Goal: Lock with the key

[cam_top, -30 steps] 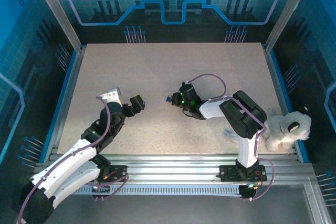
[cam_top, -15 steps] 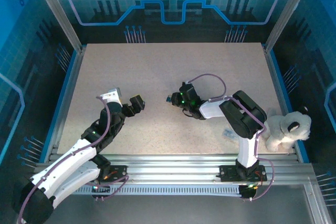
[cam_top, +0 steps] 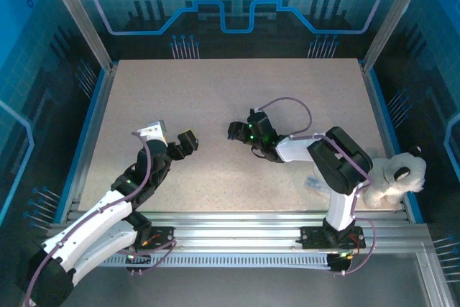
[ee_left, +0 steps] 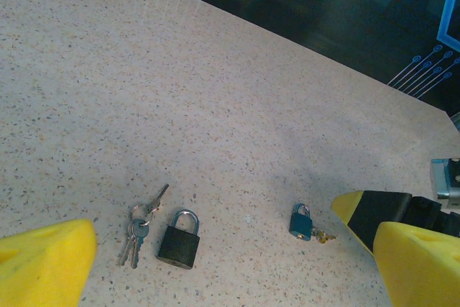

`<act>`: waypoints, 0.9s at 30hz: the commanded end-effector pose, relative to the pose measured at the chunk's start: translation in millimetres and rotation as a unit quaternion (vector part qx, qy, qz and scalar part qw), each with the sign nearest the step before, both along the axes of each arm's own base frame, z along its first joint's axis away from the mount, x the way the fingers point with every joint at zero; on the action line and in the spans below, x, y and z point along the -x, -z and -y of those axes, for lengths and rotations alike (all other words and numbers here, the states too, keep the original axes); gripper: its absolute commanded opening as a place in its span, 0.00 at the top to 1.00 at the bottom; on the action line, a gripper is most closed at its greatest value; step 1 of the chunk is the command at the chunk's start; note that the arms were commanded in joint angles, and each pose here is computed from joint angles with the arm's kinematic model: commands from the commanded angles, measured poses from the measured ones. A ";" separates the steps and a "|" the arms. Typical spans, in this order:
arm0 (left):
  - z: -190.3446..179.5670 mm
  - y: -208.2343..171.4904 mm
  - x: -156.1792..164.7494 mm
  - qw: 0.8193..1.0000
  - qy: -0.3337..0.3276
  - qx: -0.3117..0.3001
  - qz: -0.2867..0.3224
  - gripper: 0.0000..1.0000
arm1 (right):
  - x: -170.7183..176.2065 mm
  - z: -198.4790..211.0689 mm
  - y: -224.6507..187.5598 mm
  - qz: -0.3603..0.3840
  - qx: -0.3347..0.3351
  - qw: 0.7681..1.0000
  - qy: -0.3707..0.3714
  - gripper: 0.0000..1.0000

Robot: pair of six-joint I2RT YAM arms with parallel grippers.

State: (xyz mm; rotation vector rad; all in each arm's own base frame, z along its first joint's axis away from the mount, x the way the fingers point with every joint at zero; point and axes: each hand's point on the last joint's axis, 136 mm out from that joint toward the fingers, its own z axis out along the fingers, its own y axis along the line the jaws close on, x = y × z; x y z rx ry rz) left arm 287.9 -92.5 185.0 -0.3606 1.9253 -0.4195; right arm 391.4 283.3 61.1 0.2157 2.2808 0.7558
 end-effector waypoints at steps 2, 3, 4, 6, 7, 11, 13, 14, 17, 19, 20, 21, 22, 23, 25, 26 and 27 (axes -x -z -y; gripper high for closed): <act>1.1 -3.7 -0.8 1.000 -0.002 0.008 0.004 0.01 | -2.1 5.5 -19.3 0.014 0.014 1.000 0.001 0.01; 0.8 -3.8 -0.9 1.000 -0.003 0.007 0.004 0.01 | -1.8 6.1 -21.7 0.017 0.017 1.000 -0.001 0.00; 1.2 -3.9 -1.0 1.000 -0.003 0.008 0.003 0.01 | -1.1 6.1 -24.4 0.020 0.022 1.000 -0.003 0.00; 0.6 -3.6 -1.2 1.000 -0.004 0.006 0.001 0.01 | -0.1 7.4 -31.7 0.031 0.030 0.999 -0.004 0.00; 0.4 -3.5 -1.2 1.000 -0.005 0.006 0.000 0.01 | 0.7 8.5 -36.3 0.038 0.036 0.999 -0.005 0.00; -1.1 -2.0 -1.3 1.000 -0.010 0.005 -0.004 0.01 | 4.5 10.6 -53.3 0.059 0.053 0.997 -0.011 0.00; -2.1 -1.8 -1.3 1.000 -0.013 0.003 -0.007 0.01 | 7.2 16.6 -58.8 0.059 0.068 0.996 -0.011 0.00; -3.5 -1.9 -1.2 1.000 -0.017 0.002 -0.007 0.01 | 8.8 20.7 -63.4 0.061 0.079 0.995 -0.010 0.00; -6.7 0.0 -0.7 1.000 -0.027 0.004 -0.012 0.01 | 13.1 36.5 -78.4 0.071 0.119 0.990 -0.003 0.00; -6.0 -0.3 -0.7 1.000 -0.026 0.006 -0.012 0.01 | 17.9 49.0 -86.0 0.072 0.148 0.986 0.002 0.00; -5.8 -0.4 -0.7 1.000 -0.026 0.006 -0.012 0.01 | 20.3 56.1 -90.7 0.074 0.162 0.984 0.008 0.00; -5.7 -0.1 -0.7 1.000 -0.025 0.007 -0.014 0.01 | 22.7 62.6 -95.1 0.076 0.173 0.982 0.011 0.00; -5.0 -0.7 -0.6 1.000 -0.024 0.008 -0.014 0.01 | 25.3 69.5 -98.7 0.077 0.185 0.980 0.016 0.00; -4.4 -1.0 -0.6 1.000 -0.023 0.008 -0.014 0.01 | 27.7 75.7 -103.2 0.079 0.193 0.978 0.021 0.00; -4.7 -1.2 -0.8 1.000 -0.023 0.009 -0.013 0.01 | 34.5 88.2 -111.8 0.083 0.210 0.974 0.029 0.00; -4.1 -1.0 -0.8 1.000 -0.022 0.009 -0.014 0.01 | 37.7 93.5 -115.4 0.084 0.215 0.972 0.033 0.00; -3.6 -1.1 -0.9 1.000 -0.021 0.011 -0.014 0.01 | 42.6 98.7 -119.6 0.085 0.220 0.971 0.035 0.00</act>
